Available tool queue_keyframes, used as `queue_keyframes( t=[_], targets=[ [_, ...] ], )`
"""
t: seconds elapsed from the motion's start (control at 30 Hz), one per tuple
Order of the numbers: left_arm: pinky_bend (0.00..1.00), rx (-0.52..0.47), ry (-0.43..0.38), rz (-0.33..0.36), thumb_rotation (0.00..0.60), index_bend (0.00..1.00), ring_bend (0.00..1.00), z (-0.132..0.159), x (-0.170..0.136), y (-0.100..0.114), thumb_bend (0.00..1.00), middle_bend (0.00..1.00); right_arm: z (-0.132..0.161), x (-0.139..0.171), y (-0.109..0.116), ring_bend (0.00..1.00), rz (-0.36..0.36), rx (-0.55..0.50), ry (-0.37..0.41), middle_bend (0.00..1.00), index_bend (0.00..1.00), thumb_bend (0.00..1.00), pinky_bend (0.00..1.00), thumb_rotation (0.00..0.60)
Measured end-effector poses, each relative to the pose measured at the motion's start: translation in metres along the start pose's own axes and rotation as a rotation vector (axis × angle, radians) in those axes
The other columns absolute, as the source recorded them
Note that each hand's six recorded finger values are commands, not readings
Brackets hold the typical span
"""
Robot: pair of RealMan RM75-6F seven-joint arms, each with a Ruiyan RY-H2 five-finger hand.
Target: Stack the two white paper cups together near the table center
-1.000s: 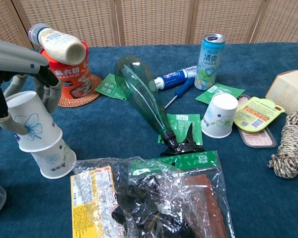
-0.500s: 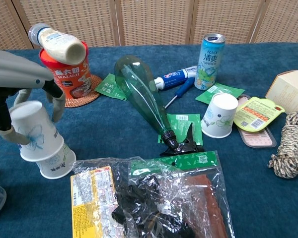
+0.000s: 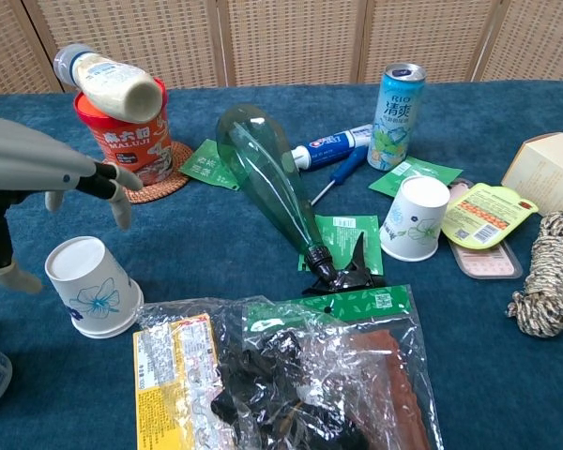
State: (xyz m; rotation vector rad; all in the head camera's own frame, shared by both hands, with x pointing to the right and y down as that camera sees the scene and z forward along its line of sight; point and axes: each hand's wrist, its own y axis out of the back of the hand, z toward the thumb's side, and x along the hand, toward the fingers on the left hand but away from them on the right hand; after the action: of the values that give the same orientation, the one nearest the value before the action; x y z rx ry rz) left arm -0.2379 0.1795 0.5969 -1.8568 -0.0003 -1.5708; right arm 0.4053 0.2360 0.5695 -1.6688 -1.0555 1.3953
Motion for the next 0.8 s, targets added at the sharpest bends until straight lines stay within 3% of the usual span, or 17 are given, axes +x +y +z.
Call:
queue_keyframes(
  t=[0.3,0.5,0.67,0.8],
  targets=[
    [0.3,0.013,0.014,-0.013,0.6,0.19,0.0,-0.001,0.011,-0.011,0.25,0.0,0.0,0.0,-0.001,0.0,0.004,0.0,0.002,0.0,0.0,0.03,0.16,0.6],
    [0.38,0.031,0.014,-0.012,0.6,0.24,0.01,0.006,0.02,-0.018,0.25,0.02,-0.001,0.0,0.0,0.0,0.0,-0.002,0.0,0.0,0.0,0.02,0.16,0.6],
    [0.51,0.049,0.033,0.009,0.6,0.39,0.24,0.009,0.025,-0.02,0.25,0.31,-0.001,0.0,0.001,0.0,-0.001,-0.01,-0.002,0.0,0.0,0.03,0.16,0.6],
    [0.56,0.067,0.05,0.029,0.6,0.5,0.33,0.012,0.029,-0.023,0.26,0.41,-0.001,0.0,0.002,0.0,-0.002,-0.011,-0.001,0.0,0.0,0.02,0.16,0.6]
  ],
)
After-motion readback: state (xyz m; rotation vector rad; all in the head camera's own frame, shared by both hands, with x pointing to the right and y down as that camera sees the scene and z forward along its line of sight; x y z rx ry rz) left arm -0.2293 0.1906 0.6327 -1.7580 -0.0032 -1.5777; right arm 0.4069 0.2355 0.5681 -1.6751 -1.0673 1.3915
